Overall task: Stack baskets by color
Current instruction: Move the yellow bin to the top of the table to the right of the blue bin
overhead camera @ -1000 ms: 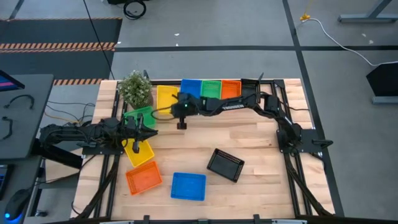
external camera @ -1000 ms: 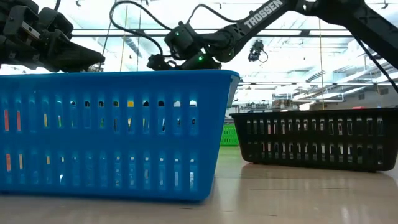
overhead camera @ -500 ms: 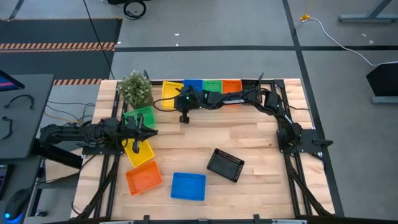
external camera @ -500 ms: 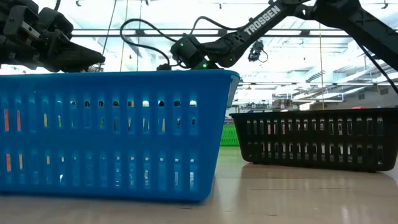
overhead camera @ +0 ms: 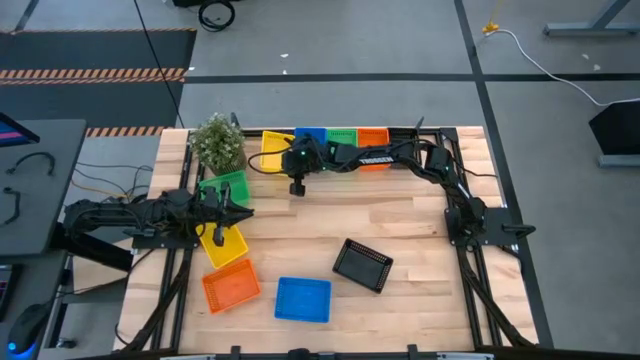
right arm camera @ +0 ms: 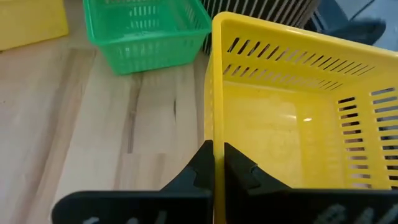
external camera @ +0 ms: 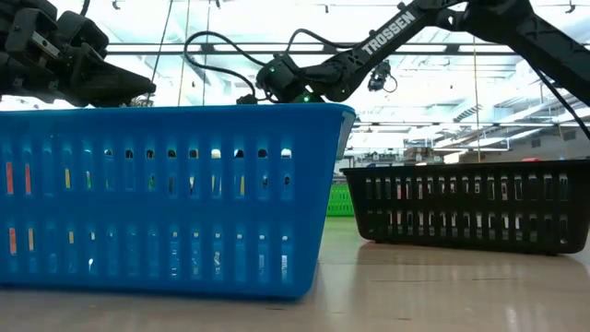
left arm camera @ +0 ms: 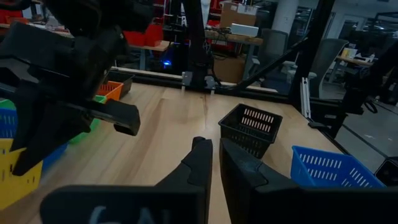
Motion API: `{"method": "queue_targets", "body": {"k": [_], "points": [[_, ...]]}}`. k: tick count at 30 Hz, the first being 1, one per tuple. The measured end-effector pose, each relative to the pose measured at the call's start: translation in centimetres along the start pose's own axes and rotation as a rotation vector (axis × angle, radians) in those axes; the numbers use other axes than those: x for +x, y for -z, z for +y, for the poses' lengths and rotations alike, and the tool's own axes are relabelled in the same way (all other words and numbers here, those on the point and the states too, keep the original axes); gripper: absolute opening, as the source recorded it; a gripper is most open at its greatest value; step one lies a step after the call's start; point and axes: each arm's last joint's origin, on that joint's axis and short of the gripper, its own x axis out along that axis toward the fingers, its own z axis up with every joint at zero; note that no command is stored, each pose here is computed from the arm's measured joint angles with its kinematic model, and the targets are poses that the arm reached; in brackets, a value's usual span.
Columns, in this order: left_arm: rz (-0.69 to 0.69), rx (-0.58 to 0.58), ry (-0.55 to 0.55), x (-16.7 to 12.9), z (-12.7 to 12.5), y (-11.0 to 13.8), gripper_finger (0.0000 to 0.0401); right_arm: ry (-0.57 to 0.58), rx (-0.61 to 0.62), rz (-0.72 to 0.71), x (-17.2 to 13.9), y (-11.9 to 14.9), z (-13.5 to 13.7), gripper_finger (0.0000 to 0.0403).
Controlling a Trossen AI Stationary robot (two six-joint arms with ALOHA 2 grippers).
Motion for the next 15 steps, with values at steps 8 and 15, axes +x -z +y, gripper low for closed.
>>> {"method": "queue_targets", "body": {"k": [8, 15], "points": [[0.0, 0.0, 0.0, 0.0, 0.0, 0.0, 0.0031, 0.021, 0.052, 0.012, -0.2, 0.5, -1.3, 0.0018], [0.0, 0.0, 0.0, 0.0, 0.0, 0.0, 0.0038, 0.033, 0.052, 0.016, -0.2, 0.6, -1.6, 0.004]]}}
